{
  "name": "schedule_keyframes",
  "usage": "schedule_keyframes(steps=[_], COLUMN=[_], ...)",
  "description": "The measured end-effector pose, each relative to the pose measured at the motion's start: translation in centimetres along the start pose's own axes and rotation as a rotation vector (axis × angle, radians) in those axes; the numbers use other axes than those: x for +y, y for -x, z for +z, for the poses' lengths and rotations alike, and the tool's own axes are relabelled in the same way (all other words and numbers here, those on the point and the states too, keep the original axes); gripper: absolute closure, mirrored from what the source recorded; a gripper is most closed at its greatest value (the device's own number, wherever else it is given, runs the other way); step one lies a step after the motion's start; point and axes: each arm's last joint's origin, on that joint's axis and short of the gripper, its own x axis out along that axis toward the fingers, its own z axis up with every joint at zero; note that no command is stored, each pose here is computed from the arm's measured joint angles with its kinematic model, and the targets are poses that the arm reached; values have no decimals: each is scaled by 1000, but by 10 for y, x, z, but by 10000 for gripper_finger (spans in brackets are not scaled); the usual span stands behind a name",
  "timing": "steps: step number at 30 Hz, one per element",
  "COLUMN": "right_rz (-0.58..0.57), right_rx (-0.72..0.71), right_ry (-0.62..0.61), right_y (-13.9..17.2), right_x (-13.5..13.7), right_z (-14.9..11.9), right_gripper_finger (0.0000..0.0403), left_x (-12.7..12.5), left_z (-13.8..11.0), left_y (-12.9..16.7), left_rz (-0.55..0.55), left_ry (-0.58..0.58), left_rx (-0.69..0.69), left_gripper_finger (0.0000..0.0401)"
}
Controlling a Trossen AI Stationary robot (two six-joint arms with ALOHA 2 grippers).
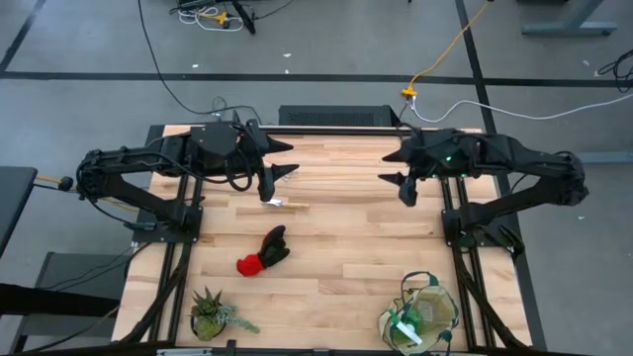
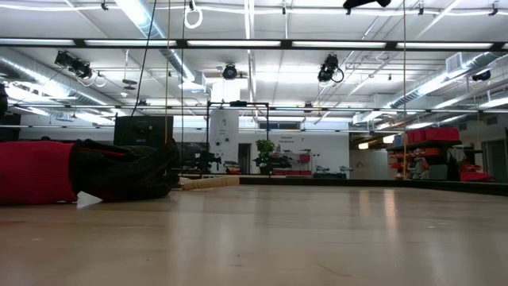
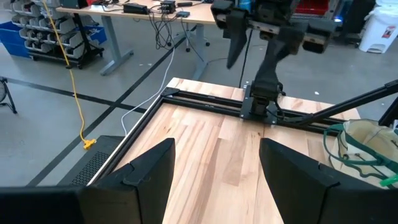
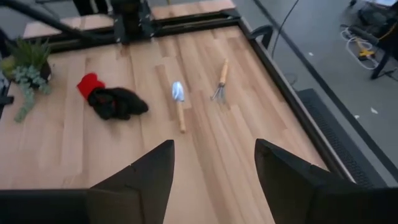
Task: Pick & Place Garden tools in Gardening bag
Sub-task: Put the brown hand rake into the gardening bag
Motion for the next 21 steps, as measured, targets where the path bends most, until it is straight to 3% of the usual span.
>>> schedule_keyframes(steps=[9,13,21], right_rz=[-35,5,10], right_rx=[-175,-268,-341], right_ry=[-82,-98,-107], right_y=[42,59,72], right_x=[-20,-25,-28], right_z=[0,1,1], right_gripper_finger=[179,179,179], left_x=[0,0,0], left_z=[0,0,0], left_y=[0,0,0], left_rz=[3,3,3], left_ry=[0,0,3], left_rx=[0,1,0], left_gripper_finger=[160,160,160])
